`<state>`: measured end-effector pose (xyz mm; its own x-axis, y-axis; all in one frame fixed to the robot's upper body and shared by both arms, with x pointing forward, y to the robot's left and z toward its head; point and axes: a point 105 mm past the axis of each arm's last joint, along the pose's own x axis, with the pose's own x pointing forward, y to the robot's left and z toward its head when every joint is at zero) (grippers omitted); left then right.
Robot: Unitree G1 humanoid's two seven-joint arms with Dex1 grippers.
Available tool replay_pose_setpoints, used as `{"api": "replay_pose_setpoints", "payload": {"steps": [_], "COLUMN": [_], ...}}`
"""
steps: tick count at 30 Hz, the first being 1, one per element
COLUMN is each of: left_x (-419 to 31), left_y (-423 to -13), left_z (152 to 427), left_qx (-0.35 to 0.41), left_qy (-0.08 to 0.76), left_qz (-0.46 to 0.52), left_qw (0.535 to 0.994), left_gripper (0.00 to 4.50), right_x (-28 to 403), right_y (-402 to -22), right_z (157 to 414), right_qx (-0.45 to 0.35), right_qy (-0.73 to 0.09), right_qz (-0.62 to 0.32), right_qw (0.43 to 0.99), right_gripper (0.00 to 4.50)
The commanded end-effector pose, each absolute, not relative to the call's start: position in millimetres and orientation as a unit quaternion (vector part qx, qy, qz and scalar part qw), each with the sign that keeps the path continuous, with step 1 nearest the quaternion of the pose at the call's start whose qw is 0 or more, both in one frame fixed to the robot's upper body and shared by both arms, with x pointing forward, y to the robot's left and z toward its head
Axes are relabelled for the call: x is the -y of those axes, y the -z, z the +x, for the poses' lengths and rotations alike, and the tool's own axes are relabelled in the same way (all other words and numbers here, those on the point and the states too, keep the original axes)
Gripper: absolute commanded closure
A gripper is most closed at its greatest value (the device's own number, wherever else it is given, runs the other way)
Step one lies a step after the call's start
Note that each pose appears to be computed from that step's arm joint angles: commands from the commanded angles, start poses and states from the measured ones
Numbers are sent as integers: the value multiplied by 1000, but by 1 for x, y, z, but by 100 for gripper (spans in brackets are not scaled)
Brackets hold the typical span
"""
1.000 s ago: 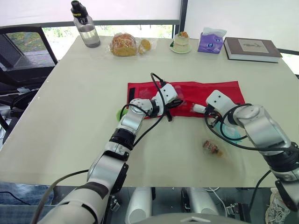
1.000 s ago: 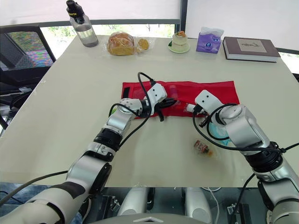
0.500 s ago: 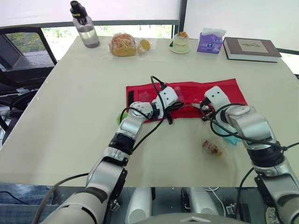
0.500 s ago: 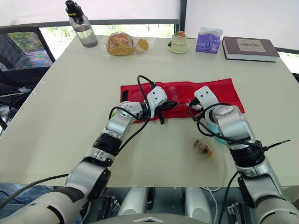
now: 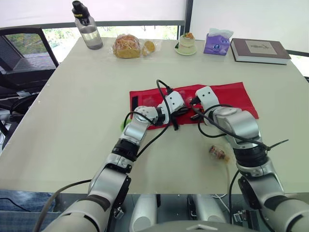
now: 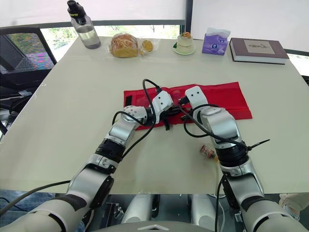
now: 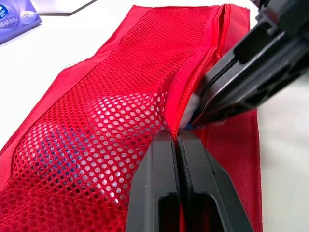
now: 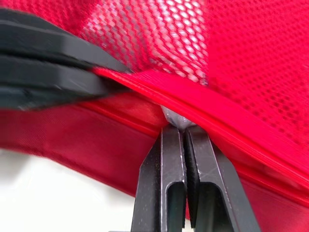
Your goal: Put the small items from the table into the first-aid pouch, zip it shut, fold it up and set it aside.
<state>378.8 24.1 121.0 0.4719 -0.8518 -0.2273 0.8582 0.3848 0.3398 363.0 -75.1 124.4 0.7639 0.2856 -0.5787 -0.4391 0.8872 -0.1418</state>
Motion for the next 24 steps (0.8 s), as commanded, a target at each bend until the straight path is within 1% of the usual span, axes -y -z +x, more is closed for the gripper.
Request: {"api": "replay_pose_setpoints", "payload": {"steps": [1,3,4,5,6,8,13,22,24], "left_x": [-13,-15,-15,-16,-17,-22,-32,-40,-40], "left_y": [-131,-130,-130,-129,-129,-128,-128,-123,-122], "left_z": [374,374,374,374,375,379,389,388,387], "left_qx": [15,14,13,12,11,6,-9,-33,-39], "left_qy": [532,531,531,530,529,521,509,520,528], "left_qz": [213,213,212,212,212,207,194,183,177], "left_qw": [819,820,820,821,821,828,838,834,830], "left_gripper": [450,450,450,450,450,450,450,450,450], "right_x": [74,77,78,79,79,79,82,113,117], "right_y": [-140,-142,-143,-144,-144,-144,-144,-140,-140], "right_z": [370,372,372,372,371,368,359,333,328], "right_qx": [-250,-244,-241,-238,-236,-236,-235,-243,-223], "right_qy": [-183,-177,-175,-175,-177,-182,-199,-219,-240], "right_qz": [-122,-115,-113,-112,-111,-108,-113,-131,-147], "right_qw": [943,947,948,949,949,949,945,936,933], "right_gripper": [447,447,393,372,321,250,250,250,250]}}
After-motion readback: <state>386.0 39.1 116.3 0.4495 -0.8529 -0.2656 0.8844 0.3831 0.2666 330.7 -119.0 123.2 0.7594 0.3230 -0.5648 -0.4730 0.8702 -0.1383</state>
